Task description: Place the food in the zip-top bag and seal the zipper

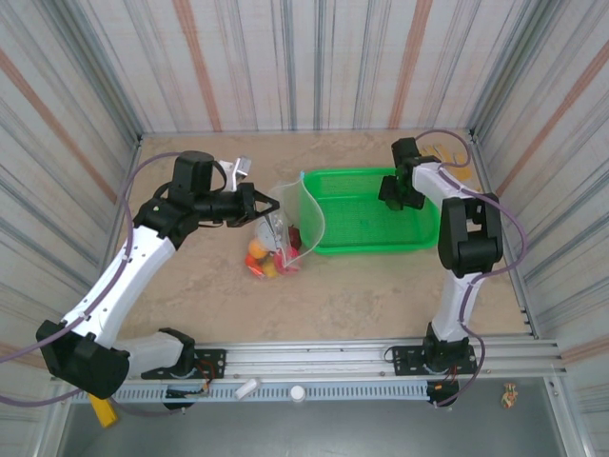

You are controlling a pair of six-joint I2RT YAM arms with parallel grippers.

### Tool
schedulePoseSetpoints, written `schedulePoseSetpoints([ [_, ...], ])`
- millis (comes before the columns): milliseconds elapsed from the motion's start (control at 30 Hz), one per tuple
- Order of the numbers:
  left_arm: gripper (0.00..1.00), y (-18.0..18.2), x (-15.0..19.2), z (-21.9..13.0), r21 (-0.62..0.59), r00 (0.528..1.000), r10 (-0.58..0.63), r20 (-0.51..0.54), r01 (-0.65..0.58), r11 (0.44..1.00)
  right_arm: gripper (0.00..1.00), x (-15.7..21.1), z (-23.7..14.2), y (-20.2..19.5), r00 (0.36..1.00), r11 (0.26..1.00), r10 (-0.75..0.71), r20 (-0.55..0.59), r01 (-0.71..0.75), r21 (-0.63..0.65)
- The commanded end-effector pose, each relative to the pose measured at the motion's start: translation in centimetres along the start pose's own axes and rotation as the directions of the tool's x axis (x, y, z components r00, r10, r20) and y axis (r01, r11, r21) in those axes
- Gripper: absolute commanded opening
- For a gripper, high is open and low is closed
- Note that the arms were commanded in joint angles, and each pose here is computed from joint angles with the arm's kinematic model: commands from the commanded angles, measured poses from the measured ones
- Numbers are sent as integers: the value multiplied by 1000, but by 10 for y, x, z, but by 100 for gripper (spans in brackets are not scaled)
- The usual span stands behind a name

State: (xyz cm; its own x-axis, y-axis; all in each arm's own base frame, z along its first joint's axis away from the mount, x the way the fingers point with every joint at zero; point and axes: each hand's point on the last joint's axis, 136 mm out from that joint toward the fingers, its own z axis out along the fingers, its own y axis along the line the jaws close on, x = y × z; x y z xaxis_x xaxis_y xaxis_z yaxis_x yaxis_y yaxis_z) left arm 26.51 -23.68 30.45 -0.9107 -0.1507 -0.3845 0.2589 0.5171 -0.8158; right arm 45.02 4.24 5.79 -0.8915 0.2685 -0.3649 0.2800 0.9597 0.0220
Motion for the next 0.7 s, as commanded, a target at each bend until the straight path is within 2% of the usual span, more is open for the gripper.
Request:
schedulePoseSetpoints([
  [0, 0, -3, -1, 0, 24, 999, 35, -2, -34, 999, 79, -7, 8, 4, 1000, 1000, 18, -4, -18, -23],
  [100, 0, -1, 0, 1, 22, 1000, 25, -7, -25, 999, 73, -8, 11, 8, 1000, 999, 8, 0, -8, -39],
  [267, 0, 4, 0, 3, 5, 1000, 22, -6, -22, 1000, 54, -10, 10, 10, 1000, 999, -2, 12, 2, -53],
  [333, 0, 5, 1, 4, 8, 1000, 13, -12, -13, 1000, 50, -11, 7, 9, 1000, 999, -2, 20, 3, -53],
  [500, 0, 6, 3, 4, 6, 1000, 0, -12, 0, 1000, 48, -15, -15, 15, 997, 998, -21, 71, 25, -52],
  [667, 0, 5, 4, 0, -3, 1000, 0, -2, 0, 1000, 49, -14, -62, 42, 985, 991, -57, 166, 75, -109],
])
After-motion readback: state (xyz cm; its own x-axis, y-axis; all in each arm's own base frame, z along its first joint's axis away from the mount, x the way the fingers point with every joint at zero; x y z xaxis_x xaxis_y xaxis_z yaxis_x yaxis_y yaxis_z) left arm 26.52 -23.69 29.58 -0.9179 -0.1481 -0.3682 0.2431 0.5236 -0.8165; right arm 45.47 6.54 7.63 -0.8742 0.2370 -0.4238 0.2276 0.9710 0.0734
